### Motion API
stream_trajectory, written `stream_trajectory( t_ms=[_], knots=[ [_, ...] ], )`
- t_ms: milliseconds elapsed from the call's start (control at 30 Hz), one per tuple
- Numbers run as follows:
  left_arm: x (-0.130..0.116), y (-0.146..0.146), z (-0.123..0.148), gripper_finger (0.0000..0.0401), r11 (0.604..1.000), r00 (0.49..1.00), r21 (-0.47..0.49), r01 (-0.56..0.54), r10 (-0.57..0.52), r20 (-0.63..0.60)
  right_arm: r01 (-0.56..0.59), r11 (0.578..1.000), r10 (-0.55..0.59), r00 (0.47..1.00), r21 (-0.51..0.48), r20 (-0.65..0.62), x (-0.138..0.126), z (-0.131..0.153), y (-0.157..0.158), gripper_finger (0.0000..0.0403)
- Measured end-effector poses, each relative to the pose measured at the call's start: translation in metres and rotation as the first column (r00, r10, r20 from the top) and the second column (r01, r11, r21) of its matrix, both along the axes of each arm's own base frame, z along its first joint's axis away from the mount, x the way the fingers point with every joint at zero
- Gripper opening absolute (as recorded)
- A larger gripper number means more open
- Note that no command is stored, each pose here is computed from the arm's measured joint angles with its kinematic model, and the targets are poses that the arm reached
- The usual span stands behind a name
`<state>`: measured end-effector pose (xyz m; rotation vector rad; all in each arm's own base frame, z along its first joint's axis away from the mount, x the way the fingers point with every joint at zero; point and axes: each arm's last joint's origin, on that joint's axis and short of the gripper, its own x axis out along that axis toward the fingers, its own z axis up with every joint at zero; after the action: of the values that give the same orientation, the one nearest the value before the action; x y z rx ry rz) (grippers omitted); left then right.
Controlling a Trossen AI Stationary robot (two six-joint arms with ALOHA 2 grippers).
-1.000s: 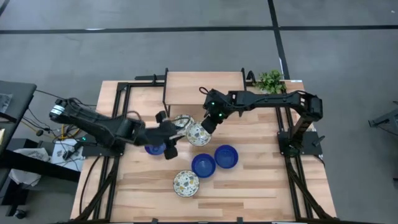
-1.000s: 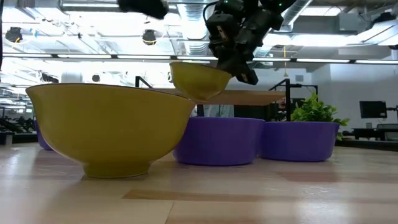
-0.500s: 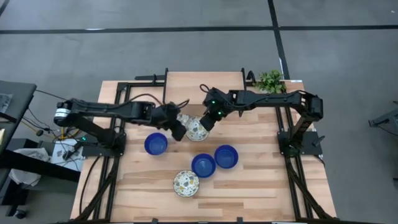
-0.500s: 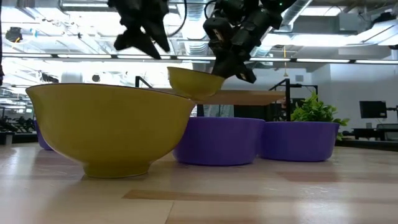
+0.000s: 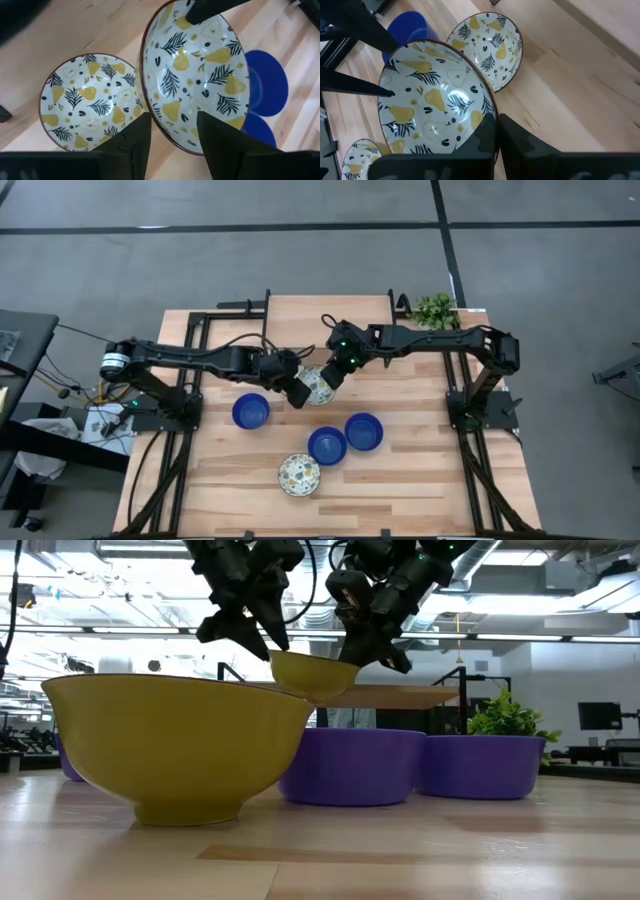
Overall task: Pick & Place Mini bowls
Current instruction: Put the right white patterned bowl on the shelf
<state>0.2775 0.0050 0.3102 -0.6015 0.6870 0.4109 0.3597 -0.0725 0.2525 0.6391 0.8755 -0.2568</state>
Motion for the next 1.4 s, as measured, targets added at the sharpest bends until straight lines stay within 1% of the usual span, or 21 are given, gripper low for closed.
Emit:
stream_trajectory(
  t_ms=[233, 567, 767, 1033, 1233, 1400],
  knots=[
    [0.000, 0.000, 0.001, 0.0156, 1.000, 1.000, -0.016, -0.009, 0.009, 0.011, -0.005, 1.000, 0.005, 1.000, 0.005, -0.008, -0.001, 0.000, 0.001, 0.0001],
    [0.000, 0.000, 0.003, 0.0156, 1.000, 1.000, -0.012, -0.013, 0.013, 0.024, -0.023, 0.999, 0.023, 1.000, 0.031, -0.003, -0.001, 0.000, 0.002, 0.0001],
    [0.000, 0.000, 0.003, 0.0156, 1.000, 0.999, -0.001, -0.025, 0.025, 0.031, -0.057, 0.995, 0.056, 0.998, 0.085, 0.008, 0.000, 0.000, 0.005, 0.0001],
    [-0.001, 0.000, 0.003, 0.0156, 1.000, 0.999, 0.000, -0.023, 0.023, 0.022, -0.062, 0.992, 0.061, 0.998, 0.108, 0.010, 0.000, 0.000, 0.008, 0.0001],
    [-0.001, 0.000, 0.002, 0.0136, 1.000, 1.000, 0.000, -0.021, 0.021, 0.017, -0.074, 0.991, 0.073, 0.997, 0.109, 0.011, 0.001, 0.000, 0.012, 0.0001],
    [-0.001, -0.001, 0.002, 0.0111, 0.999, 0.999, -0.017, 0.037, -0.036, 0.013, -0.080, 0.991, 0.079, 0.997, 0.108, 0.012, 0.001, 0.000, 0.014, 0.0001]
  ],
)
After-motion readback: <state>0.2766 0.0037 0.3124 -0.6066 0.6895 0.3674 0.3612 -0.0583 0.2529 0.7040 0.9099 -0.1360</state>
